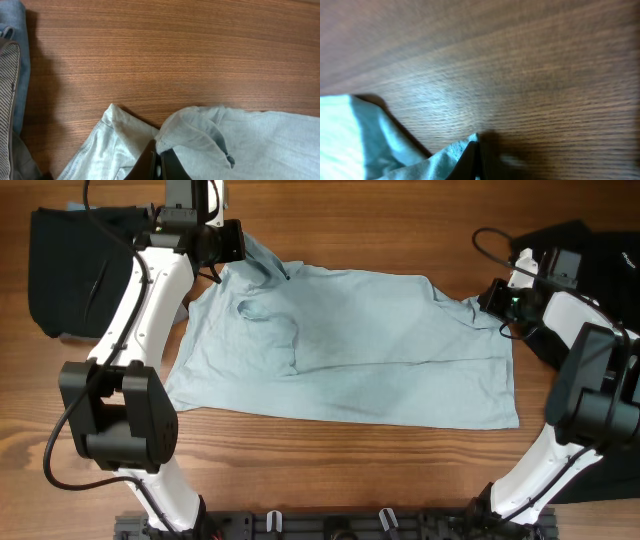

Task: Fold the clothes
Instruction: 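Pull both upper corners outward with both grippers to stretch the shirt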

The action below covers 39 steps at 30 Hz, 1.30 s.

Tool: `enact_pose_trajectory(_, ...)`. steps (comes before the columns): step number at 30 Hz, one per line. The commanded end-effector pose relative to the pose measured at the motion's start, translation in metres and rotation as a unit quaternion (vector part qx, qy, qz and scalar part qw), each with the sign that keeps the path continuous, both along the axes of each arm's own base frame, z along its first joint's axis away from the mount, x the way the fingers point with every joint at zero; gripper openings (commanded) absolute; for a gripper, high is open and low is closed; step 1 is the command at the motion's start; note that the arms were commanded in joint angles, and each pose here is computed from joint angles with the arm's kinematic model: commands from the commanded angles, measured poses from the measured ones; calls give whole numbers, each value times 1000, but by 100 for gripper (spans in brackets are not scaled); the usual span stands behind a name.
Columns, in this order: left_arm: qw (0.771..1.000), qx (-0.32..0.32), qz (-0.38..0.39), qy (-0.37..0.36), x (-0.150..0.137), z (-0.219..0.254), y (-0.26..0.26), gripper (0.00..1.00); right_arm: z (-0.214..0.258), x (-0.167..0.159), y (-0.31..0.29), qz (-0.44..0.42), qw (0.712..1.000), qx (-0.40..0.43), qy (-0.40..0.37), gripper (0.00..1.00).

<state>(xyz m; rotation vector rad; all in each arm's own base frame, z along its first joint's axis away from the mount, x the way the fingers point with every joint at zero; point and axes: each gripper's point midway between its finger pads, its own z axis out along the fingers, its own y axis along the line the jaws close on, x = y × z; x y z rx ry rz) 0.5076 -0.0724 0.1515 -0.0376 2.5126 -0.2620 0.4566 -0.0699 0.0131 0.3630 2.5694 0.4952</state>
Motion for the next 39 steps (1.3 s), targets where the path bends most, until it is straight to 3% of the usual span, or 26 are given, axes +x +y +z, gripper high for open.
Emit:
enact_pose_trajectory(1,1000,-2,5,-17,1,16,0,4,57,11,-10,-26,998,10,-61,4)
enact_pose_trajectory(22,999,5,12,-51,-9,55,6,4,150,-1,-32,-102,986,23,-130,4)
enact_pose_trajectory(27,998,49,42,-20,-20,43,25,4,145,-13,-40,-147,984,28,-97,4)
enact_pose_trajectory(35,997,60,46,33,-41,28,32,4,113,-48,-59,-234,972,-8,6,4)
enact_pose_trajectory(39,994,67,59,69,-55,20,46,4,108,-57,-70,-251,967,-35,22,4)
